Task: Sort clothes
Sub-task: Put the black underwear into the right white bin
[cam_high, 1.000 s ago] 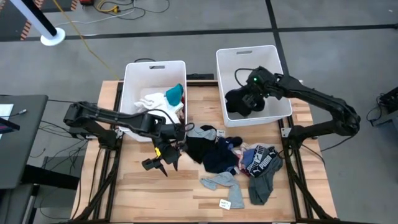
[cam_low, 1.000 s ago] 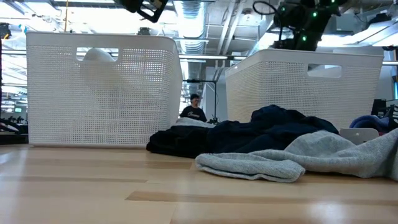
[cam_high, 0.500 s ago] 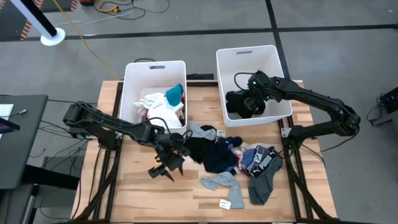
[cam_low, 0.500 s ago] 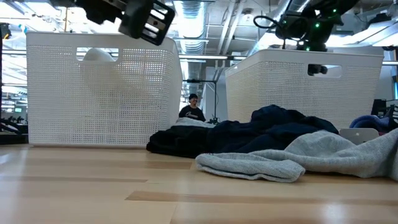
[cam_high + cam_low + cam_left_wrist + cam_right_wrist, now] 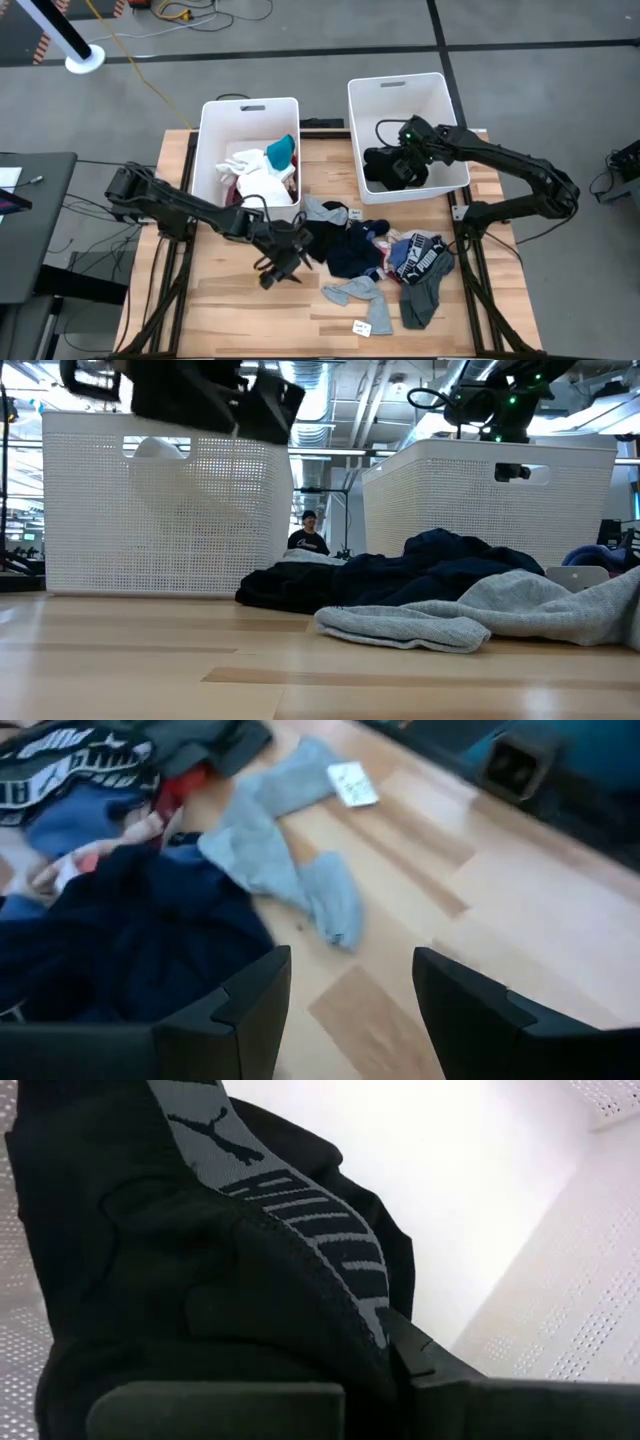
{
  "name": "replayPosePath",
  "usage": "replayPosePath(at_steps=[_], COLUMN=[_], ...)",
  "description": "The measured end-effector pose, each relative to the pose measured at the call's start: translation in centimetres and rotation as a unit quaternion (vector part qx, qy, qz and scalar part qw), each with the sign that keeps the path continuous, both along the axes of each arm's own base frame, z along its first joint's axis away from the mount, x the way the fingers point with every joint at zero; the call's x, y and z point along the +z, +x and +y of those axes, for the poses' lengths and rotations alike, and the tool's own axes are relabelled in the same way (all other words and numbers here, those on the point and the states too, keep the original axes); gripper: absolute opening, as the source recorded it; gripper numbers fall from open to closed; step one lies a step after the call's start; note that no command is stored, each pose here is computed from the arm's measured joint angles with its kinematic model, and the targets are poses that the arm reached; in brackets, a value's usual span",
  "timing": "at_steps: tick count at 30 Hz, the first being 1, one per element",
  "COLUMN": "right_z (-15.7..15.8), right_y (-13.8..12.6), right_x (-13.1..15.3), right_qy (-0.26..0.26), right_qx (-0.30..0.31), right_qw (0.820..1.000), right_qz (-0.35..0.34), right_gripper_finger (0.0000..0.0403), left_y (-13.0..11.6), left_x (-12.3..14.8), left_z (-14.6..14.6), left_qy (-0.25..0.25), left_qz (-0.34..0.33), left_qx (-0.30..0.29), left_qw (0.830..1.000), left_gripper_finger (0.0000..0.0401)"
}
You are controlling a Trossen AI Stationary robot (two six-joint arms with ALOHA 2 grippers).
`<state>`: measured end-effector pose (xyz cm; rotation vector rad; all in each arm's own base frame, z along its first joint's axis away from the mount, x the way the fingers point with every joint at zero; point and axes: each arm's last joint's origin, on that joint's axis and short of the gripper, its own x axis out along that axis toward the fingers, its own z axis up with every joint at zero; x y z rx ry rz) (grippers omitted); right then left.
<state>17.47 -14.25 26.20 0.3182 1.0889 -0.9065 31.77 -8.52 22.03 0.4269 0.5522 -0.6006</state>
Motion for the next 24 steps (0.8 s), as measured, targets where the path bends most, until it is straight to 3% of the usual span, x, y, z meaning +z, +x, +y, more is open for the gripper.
replayPosePath(at_steps=[8,15,24], right_z=[0.0,0.0,0.3], right_y=[0.2,0.2,0.4], right_x=[0.1,0.1,0.1], right_qy=[-0.006,-0.005,-0.005], right_qx=[0.002,0.004,0.014], right_qw=[1.000,1.000,1.000], right_qz=[-0.009,-0.007,-0.004], right_gripper_finger=[0.0050,0.0126,0.0232], left_y=[1.4,2.3,3.5], left_x=[-3.7,-5.1,-7.3], left_z=[-1.1,-0.8,1.2], left_qy=[0.130,0.129,0.150], left_qz=[0.002,0.009,0.030], left_qx=[0.115,0.135,0.206], left_qw=[0.985,0.982,0.967], left_gripper_finger=[0.0206,0.0206,0.0206])
